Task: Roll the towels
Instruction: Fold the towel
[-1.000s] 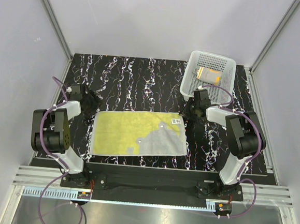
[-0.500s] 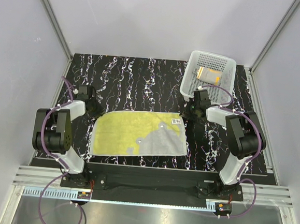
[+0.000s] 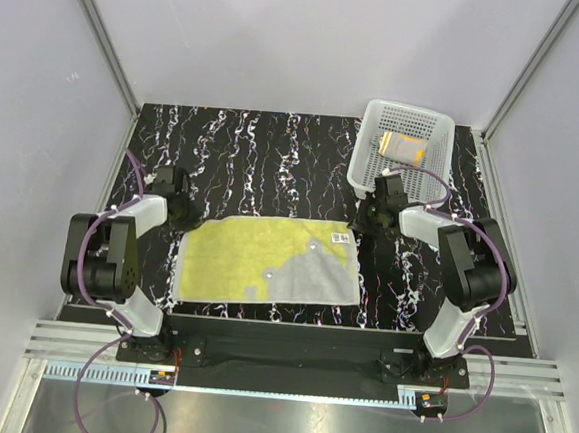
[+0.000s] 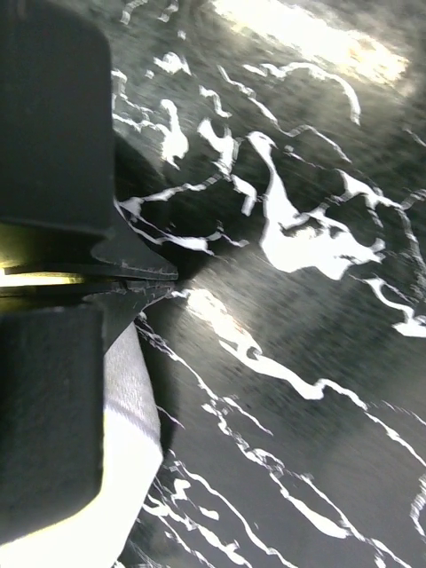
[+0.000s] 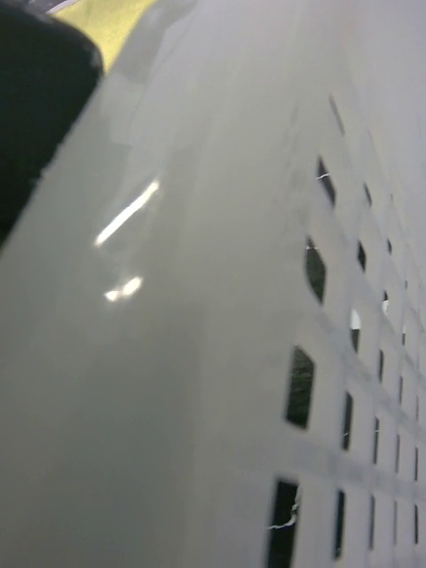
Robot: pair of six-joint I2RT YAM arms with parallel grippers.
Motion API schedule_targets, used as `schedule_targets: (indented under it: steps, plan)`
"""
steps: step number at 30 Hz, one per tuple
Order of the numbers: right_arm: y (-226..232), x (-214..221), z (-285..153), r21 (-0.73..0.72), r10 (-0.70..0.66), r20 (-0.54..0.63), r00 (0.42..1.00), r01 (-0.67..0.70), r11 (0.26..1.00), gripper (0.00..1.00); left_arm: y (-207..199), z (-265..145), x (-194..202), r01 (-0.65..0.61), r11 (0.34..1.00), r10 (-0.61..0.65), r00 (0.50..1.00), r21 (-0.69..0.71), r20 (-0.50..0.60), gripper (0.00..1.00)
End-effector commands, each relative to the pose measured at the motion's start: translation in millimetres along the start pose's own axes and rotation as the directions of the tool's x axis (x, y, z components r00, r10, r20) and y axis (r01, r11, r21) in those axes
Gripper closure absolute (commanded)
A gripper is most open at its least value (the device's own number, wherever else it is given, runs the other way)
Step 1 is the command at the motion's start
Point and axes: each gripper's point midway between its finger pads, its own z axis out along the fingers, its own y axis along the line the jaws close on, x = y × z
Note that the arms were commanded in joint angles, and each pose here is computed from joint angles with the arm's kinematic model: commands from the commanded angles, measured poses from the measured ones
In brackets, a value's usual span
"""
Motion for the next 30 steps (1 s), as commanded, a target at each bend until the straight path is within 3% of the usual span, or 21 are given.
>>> schedule_targets:
  steps: [1, 12, 13, 14, 17, 23, 30]
  plan:
    - [-3, 22, -19, 0.022, 0.004, -0.075, 0.997, -0.003, 1.000, 1.00, 12, -12, -2, -0.028, 0.998, 0.030, 0.999, -0.054, 0.035, 1.00]
    - [11, 10, -55, -0.025, -0.040, 0.000, 0.999, 0.040, 0.999, 1.00, 5, -48, -16, -0.020, 1.000, 0.018, 0.985, 0.012, 0.171, 1.00]
    - [12, 10, -58, -0.028, -0.044, 0.002, 0.999, 0.044, 0.999, 1.00, 13, -50, -17, -0.011, 1.000, 0.016, 0.984, -0.026, 0.180, 0.90]
    - [11, 10, -59, -0.024, -0.045, 0.003, 0.999, 0.045, 0.999, 1.00, 14, -51, -18, -0.009, 0.999, 0.014, 0.982, -0.031, 0.186, 0.53]
    - [9, 12, -62, -0.019, -0.050, 0.003, 0.999, 0.050, 0.999, 1.00, 22, -43, -14, 0.001, 0.999, 0.008, 0.986, -0.053, 0.169, 0.28]
    - [2, 10, -68, 0.017, -0.080, 0.015, 0.997, 0.079, 0.997, 1.00, 16, -17, -2, 0.003, 1.000, -0.002, 0.995, -0.007, 0.103, 0.26]
    - [-1, 13, -65, 0.022, -0.086, 0.005, 0.996, 0.086, 0.996, 1.00, 9, 4, -10, -0.011, 1.000, 0.012, 0.997, -0.012, 0.078, 0.34]
